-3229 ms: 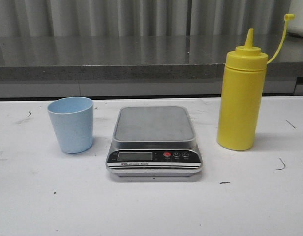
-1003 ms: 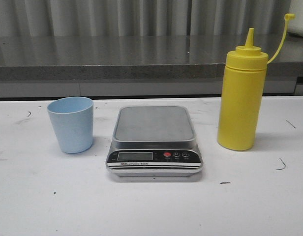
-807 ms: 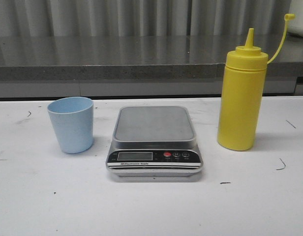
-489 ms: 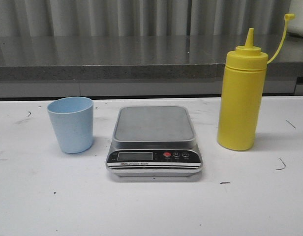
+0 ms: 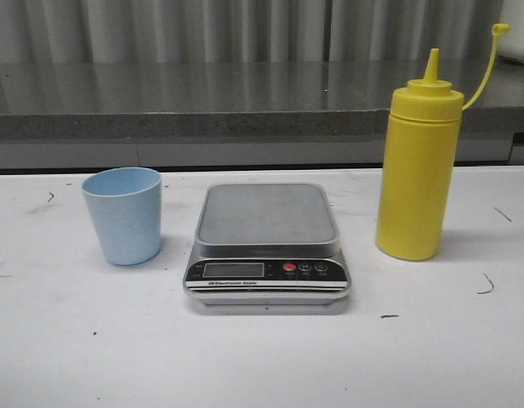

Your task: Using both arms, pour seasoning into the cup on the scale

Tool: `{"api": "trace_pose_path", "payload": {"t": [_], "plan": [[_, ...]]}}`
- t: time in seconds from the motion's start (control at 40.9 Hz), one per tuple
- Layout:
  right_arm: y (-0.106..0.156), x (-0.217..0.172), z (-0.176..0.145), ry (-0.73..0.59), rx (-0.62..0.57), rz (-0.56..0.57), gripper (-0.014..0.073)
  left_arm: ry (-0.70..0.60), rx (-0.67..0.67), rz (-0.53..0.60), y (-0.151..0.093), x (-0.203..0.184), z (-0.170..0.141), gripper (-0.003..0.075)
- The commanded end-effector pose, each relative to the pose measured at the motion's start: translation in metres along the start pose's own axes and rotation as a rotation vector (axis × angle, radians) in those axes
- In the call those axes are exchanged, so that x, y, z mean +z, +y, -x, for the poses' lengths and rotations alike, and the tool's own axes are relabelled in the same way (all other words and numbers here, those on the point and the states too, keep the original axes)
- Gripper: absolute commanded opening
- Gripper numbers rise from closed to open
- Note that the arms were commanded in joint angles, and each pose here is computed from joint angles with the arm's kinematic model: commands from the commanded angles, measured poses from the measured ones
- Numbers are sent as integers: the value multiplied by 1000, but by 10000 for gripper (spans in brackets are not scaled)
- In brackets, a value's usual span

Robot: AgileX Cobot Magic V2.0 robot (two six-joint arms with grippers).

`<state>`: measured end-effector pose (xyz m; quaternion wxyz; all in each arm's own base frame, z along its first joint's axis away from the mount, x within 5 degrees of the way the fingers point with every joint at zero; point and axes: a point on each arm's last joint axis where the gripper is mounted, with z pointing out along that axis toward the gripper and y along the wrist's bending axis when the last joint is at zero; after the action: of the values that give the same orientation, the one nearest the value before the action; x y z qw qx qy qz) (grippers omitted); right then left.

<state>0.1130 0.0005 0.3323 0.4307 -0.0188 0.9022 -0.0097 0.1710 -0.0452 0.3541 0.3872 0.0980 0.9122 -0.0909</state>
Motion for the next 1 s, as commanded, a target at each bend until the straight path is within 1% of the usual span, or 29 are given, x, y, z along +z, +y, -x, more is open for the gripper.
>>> {"api": "trace_pose_path", "payload": {"t": [0.0, 0.171, 0.196, 0.342, 0.416, 0.465, 0.563, 0.636, 0.832, 0.978], "plan": [[-1, -4, 12, -84, -8, -6, 560, -59, 19, -44, -10, 13, 23, 493], [-1, -4, 12, -84, -8, -6, 560, 76, 66, -70, -24, 65, 40, 493], [-1, -4, 12, -84, -8, -6, 560, 88, 68, -72, -24, 69, 43, 493], [-1, -4, 12, -84, -8, -6, 560, 252, 71, -56, -26, 117, 55, 493], [-1, -4, 12, -84, -8, -6, 560, 298, 68, -52, -26, 137, 61, 493], [-1, -4, 12, -84, -8, -6, 560, 312, 48, -44, -26, 148, 66, 493], [-1, -4, 12, -84, -8, -6, 560, 358, 12, 9, -23, 174, 72, 493], [-1, -4, 12, -84, -8, -6, 560, 384, 6, 38, -21, 189, 74, 493], [-1, -4, 12, -83, -8, -6, 560, 423, 5, 45, -20, 223, 76, 493], [-1, -4, 12, -83, -8, -6, 560, 414, 3, 44, -20, 242, 77, 482]]}}
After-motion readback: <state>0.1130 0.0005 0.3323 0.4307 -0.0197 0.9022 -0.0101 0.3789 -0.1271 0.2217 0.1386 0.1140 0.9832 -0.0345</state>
